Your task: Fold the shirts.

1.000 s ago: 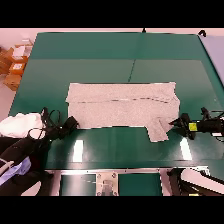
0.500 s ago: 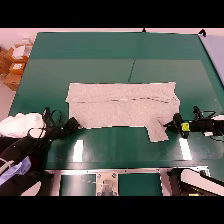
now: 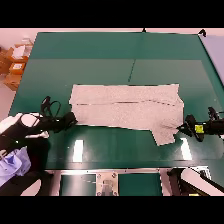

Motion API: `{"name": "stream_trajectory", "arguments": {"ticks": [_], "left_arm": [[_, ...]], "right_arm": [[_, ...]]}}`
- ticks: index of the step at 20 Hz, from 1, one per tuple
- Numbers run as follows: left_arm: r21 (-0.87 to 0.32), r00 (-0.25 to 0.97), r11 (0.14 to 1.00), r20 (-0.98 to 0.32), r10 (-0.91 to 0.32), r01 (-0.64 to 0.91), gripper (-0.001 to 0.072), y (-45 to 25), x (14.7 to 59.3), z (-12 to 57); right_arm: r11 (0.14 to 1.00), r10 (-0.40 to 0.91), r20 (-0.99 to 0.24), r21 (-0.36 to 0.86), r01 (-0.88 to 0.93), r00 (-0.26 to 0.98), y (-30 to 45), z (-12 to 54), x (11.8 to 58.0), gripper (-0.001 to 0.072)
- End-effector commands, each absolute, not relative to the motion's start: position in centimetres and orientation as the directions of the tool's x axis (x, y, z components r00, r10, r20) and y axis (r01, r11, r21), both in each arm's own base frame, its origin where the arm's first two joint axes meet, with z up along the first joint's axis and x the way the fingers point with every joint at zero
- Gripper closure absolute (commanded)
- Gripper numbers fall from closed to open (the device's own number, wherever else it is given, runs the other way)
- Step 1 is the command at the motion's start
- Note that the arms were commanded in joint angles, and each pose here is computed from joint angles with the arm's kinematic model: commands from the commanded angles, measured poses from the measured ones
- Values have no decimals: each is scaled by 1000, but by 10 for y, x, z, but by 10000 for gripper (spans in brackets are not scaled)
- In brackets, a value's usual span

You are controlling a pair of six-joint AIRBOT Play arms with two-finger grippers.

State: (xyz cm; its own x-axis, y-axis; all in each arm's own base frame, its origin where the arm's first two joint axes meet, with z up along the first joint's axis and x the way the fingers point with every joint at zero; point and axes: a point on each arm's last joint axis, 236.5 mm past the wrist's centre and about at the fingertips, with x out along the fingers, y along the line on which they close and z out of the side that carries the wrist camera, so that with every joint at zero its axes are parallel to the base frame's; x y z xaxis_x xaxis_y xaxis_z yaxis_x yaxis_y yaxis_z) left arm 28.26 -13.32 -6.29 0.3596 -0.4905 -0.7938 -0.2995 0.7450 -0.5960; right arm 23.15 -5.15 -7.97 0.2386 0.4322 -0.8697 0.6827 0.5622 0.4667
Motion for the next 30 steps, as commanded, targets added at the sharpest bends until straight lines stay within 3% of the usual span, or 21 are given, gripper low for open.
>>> {"name": "stream_trajectory", "arguments": {"ticks": [1, 5, 11, 18, 23, 24, 25, 26, 27, 29, 30], "left_arm": [[-433, 214, 840, -900, -380, -327, 685, -83, 263, -59], [-476, 276, 836, -871, -406, -273, 685, -85, 288, -26], [-528, 412, 834, -803, -431, -157, 685, -97, 354, 31], [-571, 340, 801, -800, -494, -179, 684, -110, 440, -17], [-670, 451, 725, -704, -549, -163, 682, -122, 503, -45], [-688, 479, 708, -682, -553, -160, 647, -123, 511, -46], [-701, 500, 697, -663, -557, -153, 410, -124, 517, -44], [-705, 511, 692, -656, -555, -153, 208, -123, 520, -41], [-708, 516, 692, -650, -558, -144, 154, -121, 522, -35], [-729, 490, 676, -631, -601, -111, 152, -116, 522, -14], [-739, 472, 668, -621, -625, -89, 152, -112, 520, -1]], "right_arm": [[559, 419, -883, 435, 705, 212, -57, -76, 222, 703], [562, 425, -867, 479, 674, 261, -60, -53, 242, 703], [652, 384, -846, 532, 540, 370, -62, 9, 318, 703], [603, 468, -801, 598, 528, 373, -53, -17, 408, 702], [553, 511, -775, 627, 548, 371, -50, -61, 458, 700], [550, 518, -769, 636, 541, 376, -51, -65, 465, 657], [557, 517, -766, 639, 530, 382, -54, -65, 472, 572], [576, 509, -763, 645, 502, 398, -61, -60, 478, 539], [600, 504, -759, 651, 464, 413, -68, -50, 481, 479], [673, 502, -764, 640, 371, 407, -87, -27, 478, 176], [719, 488, -790, 605, 343, 372, -100, -24, 467, 112]]}}
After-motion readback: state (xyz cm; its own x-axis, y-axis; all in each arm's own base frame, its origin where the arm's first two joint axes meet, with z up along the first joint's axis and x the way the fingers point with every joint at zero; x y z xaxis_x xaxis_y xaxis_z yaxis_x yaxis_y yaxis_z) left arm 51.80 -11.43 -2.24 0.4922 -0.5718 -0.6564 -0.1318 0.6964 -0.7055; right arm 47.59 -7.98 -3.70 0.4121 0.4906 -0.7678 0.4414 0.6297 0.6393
